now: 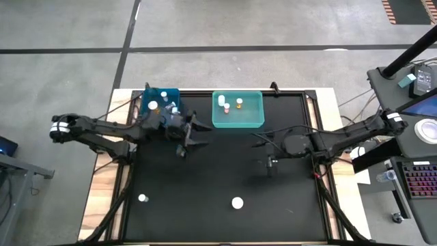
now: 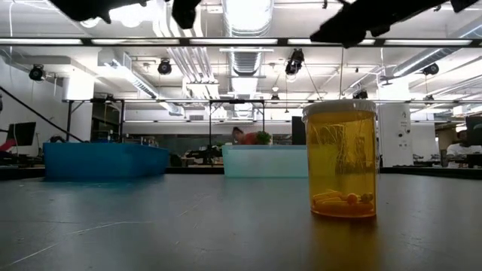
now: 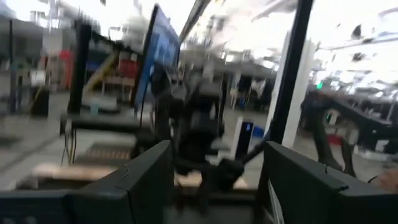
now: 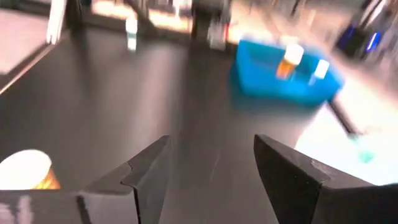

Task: Pick and place medicine bottles into bin by pill shape (circle, oval)
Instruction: Put the orange capsule bottle into the blue bin

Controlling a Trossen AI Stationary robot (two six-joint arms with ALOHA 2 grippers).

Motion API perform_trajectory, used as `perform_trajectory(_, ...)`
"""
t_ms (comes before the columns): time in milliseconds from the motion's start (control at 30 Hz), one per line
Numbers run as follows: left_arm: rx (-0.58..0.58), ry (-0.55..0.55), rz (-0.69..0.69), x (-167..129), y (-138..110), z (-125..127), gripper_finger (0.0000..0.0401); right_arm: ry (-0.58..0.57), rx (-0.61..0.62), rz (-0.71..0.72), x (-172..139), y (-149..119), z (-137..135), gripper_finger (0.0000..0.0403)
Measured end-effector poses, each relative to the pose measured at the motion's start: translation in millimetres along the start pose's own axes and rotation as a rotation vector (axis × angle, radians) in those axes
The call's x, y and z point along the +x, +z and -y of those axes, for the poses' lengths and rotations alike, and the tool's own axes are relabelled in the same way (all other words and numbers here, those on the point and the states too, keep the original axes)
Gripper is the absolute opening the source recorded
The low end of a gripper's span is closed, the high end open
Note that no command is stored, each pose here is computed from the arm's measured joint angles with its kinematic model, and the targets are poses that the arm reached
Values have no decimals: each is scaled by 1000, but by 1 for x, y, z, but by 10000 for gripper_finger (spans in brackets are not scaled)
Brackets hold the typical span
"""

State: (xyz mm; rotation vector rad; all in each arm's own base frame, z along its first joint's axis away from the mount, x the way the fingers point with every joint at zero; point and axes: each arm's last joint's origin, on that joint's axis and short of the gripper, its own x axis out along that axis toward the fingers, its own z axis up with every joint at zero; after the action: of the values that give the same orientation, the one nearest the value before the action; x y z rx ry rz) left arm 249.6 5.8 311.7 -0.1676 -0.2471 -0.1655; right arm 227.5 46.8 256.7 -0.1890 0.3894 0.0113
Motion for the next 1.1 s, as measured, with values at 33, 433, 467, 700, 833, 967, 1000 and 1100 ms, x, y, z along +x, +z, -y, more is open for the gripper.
perform_trajectory(33,-8,11,-31,7,-2,3,241,-9,-29,47,-1,-2,1,219)
perform_trajectory(433,25,101,-574,79,-52,77,241,-49,-145,382,-22,-1,23,219)
perform_trajectory(467,35,88,-604,85,-55,84,241,-51,-142,391,-22,-2,23,219)
perform_trajectory(700,124,37,-731,119,-88,111,241,-62,-133,413,-19,-8,23,219)
perform_trajectory(833,202,41,-743,133,-101,114,241,-66,-136,400,-15,-10,24,219)
perform_trajectory(967,240,97,-746,145,-112,115,242,-78,-76,434,-15,-8,27,219)
perform_trajectory(1000,238,84,-758,145,-116,117,243,-76,-63,431,-15,-8,27,219)
perform_trajectory(1100,209,43,-776,145,-127,133,253,-62,-30,413,-13,-11,26,219)
